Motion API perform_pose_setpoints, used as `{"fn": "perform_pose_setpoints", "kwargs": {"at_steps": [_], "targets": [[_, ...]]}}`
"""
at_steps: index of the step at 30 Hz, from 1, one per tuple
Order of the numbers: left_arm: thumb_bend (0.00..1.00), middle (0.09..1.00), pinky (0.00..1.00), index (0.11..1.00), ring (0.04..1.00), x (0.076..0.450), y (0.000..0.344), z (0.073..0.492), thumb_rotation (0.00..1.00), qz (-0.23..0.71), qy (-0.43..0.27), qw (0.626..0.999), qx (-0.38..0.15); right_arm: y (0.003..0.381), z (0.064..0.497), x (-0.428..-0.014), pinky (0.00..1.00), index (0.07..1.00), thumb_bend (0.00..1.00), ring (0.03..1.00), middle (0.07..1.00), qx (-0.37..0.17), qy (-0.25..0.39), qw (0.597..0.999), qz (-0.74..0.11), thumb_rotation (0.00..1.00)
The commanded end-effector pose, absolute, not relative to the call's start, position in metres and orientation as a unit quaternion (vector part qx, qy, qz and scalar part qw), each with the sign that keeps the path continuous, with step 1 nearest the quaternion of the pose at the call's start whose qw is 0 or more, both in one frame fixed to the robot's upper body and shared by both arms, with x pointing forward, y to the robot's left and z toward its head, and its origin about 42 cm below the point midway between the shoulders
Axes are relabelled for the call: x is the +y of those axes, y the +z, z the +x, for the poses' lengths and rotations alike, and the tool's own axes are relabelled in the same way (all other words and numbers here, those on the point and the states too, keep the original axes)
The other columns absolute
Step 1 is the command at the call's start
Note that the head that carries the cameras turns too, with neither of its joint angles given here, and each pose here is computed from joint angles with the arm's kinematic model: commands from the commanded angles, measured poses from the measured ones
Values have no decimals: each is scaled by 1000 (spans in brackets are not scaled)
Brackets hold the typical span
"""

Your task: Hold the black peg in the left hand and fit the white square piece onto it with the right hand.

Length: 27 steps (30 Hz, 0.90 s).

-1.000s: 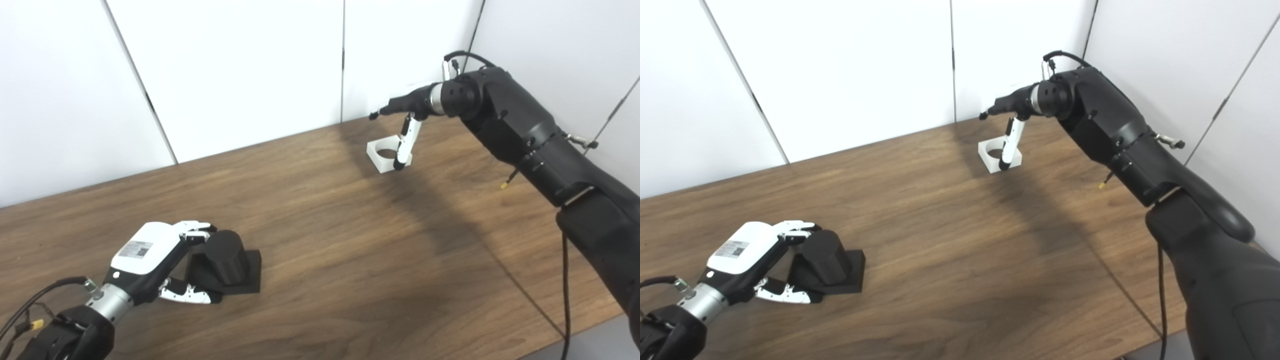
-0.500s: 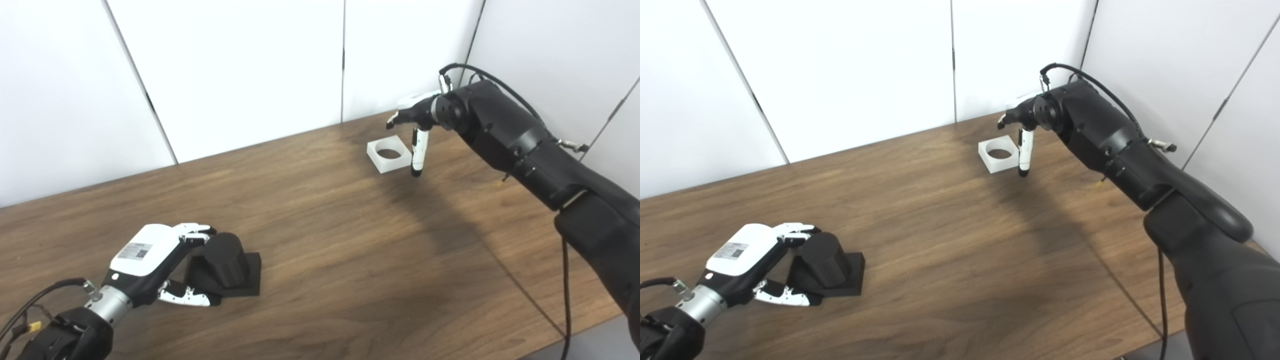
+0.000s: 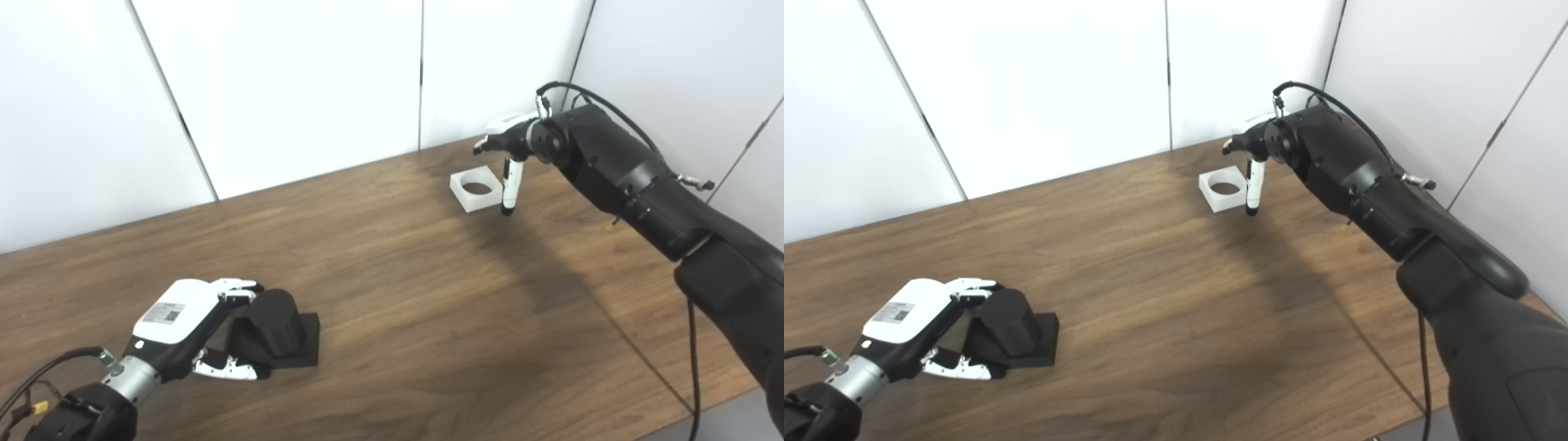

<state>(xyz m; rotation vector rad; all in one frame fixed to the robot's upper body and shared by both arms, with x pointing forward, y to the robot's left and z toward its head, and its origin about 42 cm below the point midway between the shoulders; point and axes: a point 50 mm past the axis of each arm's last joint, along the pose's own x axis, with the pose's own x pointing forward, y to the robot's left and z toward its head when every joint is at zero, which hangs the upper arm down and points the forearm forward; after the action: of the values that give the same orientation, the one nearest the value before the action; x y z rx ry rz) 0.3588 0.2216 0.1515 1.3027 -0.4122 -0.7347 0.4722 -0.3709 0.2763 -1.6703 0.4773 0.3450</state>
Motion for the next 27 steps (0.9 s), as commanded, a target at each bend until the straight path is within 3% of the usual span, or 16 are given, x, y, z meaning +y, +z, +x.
{"fn": "perform_pose_setpoints", "kwargs": {"at_steps": [1, 15, 27], "targets": [[524, 826, 681, 490, 834, 236, 126, 344, 60, 620, -380, 674, -127, 293, 478, -373, 846, 927, 943, 951, 976, 178, 129, 633, -742, 236], [524, 826, 683, 490, 834, 235, 130, 341, 59, 620, -379, 676, -126, 260, 472, -368, 760, 849, 867, 921, 946, 165, 148, 650, -727, 243], [524, 830, 684, 490, 837, 234, 130, 340, 60, 622, -378, 674, -123, 247, 476, -367, 771, 759, 806, 905, 924, 183, 149, 663, -710, 207]]}}
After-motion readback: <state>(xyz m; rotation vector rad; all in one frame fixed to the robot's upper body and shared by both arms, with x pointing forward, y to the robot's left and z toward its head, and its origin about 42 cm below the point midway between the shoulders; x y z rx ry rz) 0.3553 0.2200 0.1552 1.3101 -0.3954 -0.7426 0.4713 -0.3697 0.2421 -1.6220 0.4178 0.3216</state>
